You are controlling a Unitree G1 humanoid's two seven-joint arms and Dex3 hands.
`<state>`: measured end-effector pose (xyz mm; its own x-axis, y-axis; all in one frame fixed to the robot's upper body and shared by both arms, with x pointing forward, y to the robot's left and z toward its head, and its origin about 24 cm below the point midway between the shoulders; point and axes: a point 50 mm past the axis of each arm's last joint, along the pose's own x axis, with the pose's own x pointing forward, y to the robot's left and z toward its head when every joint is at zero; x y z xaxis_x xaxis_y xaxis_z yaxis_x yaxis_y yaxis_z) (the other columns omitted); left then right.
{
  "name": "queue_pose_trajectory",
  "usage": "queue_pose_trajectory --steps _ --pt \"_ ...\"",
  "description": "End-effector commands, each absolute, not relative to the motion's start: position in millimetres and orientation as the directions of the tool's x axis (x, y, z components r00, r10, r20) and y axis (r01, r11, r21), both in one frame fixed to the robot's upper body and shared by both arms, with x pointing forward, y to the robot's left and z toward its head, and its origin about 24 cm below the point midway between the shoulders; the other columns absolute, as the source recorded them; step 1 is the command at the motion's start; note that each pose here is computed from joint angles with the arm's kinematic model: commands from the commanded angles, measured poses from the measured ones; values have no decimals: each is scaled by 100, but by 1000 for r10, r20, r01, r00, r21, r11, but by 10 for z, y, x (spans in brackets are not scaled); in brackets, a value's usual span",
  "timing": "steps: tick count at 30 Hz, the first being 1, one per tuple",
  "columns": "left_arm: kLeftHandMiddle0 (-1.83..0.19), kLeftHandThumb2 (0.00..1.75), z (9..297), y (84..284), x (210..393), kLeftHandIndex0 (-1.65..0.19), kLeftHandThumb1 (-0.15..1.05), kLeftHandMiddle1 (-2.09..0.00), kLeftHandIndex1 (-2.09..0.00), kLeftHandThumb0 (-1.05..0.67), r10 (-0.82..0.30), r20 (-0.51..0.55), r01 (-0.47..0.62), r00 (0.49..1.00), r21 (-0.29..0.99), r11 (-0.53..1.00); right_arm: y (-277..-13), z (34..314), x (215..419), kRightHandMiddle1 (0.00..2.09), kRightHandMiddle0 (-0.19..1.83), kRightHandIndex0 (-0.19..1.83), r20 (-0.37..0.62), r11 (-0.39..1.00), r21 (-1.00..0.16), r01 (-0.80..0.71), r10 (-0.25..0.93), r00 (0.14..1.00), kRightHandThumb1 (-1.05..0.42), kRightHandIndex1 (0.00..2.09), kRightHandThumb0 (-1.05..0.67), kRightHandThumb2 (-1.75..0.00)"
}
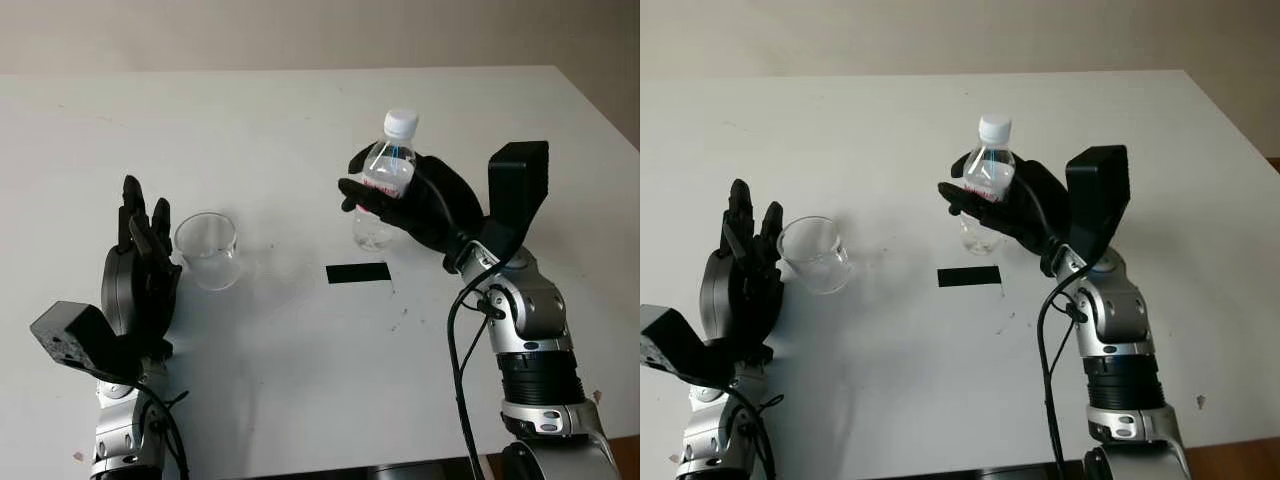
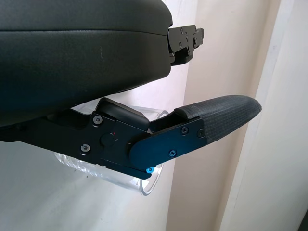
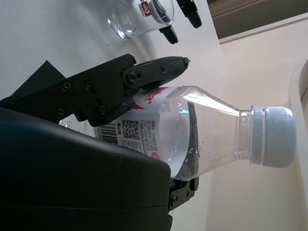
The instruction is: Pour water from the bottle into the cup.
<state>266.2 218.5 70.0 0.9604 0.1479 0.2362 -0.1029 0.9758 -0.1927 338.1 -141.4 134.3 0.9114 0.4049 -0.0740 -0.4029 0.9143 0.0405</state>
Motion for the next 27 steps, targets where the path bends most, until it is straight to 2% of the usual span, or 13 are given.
queue_pose_trajectory --steps 1,10,27 --pt "19 79 712 2201 2631 14 105 -31 0 -88 147 249 -104 957 -177 979 -1385 1354 3377 209 9 105 -84 914 51 -402 405 910 -105 209 -25 -33" --pt "19 79 704 2197 2622 14 105 -31 0 -88 146 253 -103 956 -173 979 -1378 1320 3353 209 -10 94 -108 912 59 -406 411 905 -105 209 -26 -34" --pt "19 78 691 2183 2592 14 105 -31 0 -87 147 246 -105 958 -176 979 -1400 1241 3288 209 -13 84 -122 911 60 -409 413 902 -105 209 -30 -34"
